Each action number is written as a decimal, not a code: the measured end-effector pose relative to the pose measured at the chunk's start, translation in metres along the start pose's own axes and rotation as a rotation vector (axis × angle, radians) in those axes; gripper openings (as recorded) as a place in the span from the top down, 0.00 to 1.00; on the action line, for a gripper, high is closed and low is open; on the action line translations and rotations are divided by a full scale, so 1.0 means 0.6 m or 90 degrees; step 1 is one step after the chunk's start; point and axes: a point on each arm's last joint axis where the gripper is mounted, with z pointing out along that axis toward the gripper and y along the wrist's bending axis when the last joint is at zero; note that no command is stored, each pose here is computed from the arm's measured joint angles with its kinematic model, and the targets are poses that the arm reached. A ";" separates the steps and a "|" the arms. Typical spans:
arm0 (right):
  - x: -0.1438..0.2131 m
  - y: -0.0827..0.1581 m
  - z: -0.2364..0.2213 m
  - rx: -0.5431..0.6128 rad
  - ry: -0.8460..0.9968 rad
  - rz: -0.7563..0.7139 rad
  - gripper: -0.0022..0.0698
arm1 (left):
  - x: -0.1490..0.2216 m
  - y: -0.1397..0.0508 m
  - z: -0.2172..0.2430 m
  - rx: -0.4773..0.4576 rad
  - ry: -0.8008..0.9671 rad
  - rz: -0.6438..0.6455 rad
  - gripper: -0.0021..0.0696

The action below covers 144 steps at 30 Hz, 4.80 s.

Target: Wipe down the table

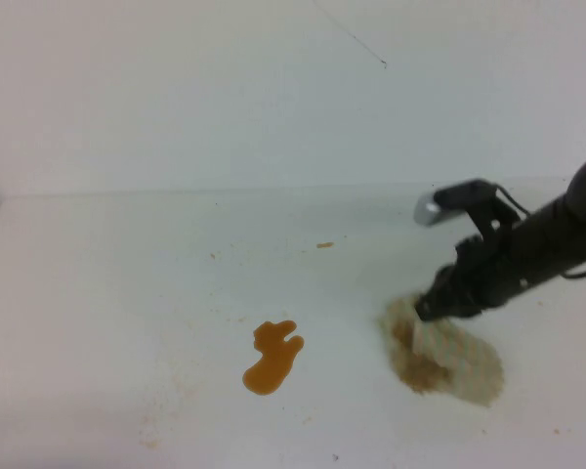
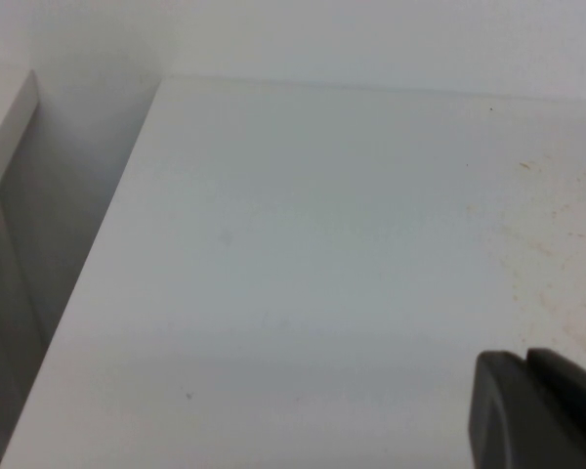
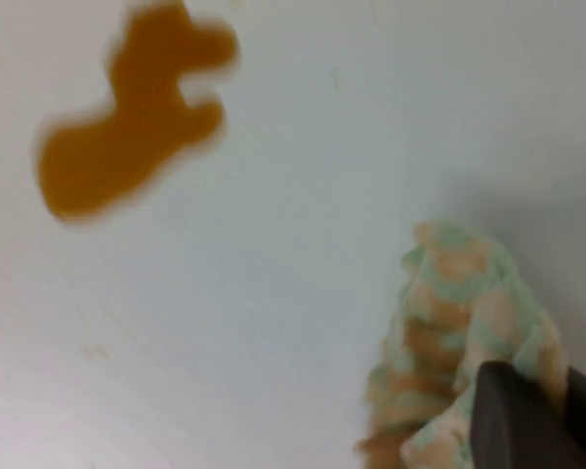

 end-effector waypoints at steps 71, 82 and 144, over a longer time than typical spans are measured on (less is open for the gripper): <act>-0.143 0.200 0.216 0.019 0.000 -0.309 0.57 | 0.000 0.000 0.000 0.000 0.000 0.000 0.97; -0.125 0.195 0.205 0.021 0.106 -0.355 0.91 | 0.000 0.000 0.000 0.000 0.000 0.000 0.97; 0.059 0.021 -0.021 0.181 -0.152 0.126 0.92 | 0.000 0.000 0.000 0.000 0.000 0.000 0.97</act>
